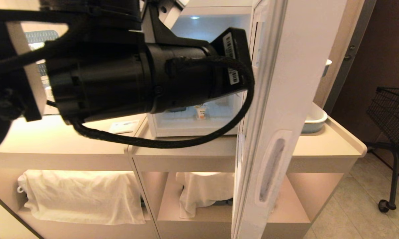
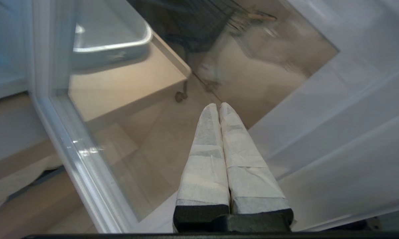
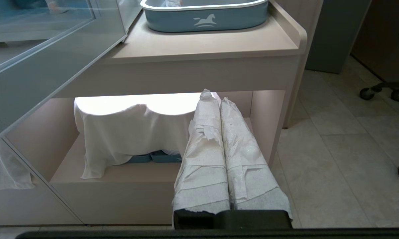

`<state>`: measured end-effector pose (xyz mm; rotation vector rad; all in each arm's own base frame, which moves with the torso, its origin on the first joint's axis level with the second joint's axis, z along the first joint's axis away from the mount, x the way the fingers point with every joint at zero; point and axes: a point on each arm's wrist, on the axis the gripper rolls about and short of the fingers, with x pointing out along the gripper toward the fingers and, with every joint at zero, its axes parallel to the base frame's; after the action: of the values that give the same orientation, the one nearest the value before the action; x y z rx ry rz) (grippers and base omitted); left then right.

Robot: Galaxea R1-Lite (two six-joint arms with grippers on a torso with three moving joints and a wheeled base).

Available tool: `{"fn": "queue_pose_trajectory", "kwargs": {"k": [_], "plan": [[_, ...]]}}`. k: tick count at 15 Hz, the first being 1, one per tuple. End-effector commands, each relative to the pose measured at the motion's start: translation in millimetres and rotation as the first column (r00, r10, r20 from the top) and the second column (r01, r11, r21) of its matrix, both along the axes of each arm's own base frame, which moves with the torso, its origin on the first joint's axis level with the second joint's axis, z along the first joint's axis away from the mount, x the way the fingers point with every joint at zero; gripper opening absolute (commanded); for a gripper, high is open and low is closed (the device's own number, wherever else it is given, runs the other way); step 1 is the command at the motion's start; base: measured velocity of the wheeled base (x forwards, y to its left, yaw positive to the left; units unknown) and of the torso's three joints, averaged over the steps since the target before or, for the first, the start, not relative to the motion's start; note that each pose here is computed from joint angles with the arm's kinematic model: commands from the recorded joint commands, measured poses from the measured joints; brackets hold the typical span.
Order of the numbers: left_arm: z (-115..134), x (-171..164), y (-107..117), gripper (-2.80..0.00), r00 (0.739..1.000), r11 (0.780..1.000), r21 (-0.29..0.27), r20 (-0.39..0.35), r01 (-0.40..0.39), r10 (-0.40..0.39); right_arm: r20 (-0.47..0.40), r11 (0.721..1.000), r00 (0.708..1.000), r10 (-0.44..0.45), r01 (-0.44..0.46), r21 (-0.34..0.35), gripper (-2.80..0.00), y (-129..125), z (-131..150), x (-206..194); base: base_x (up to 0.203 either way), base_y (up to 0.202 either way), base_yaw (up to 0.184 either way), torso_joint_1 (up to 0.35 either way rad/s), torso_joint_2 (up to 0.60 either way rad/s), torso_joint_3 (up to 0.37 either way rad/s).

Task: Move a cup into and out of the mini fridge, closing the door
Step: Open the freezer door

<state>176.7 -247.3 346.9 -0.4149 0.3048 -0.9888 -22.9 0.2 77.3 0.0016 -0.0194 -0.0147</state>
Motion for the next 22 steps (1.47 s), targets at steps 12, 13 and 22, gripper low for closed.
{"fn": "queue_pose_trajectory", "kwargs": {"k": [12,13,22], "plan": [[9,-5,-27,-2.8,0.996,0.993,-0.089,-0.03,-0.082,0.079,-0.01,1.0,1.0,-0.001,0.001,0.0,-2.8,0,-2,1,0.0,0.0,0.0,0.0,0.0,0.0],[8,-4,-28,-2.8,0.996,0.992,-0.089,-0.029,-0.087,0.085,-0.01,1.0,1.0,0.001,-0.001,0.0,-2.8,0,-2,1,0.0,0.0,0.0,0.0,0.0,0.0],[-8,15,-53,-2.8,0.994,0.991,-0.083,-0.039,-0.11,0.107,-0.01,1.0,1.0,0.001,-0.001,0.0,-2.8,0,-2,1,0.0,0.0,0.0,0.0,0.0,0.0]]}}
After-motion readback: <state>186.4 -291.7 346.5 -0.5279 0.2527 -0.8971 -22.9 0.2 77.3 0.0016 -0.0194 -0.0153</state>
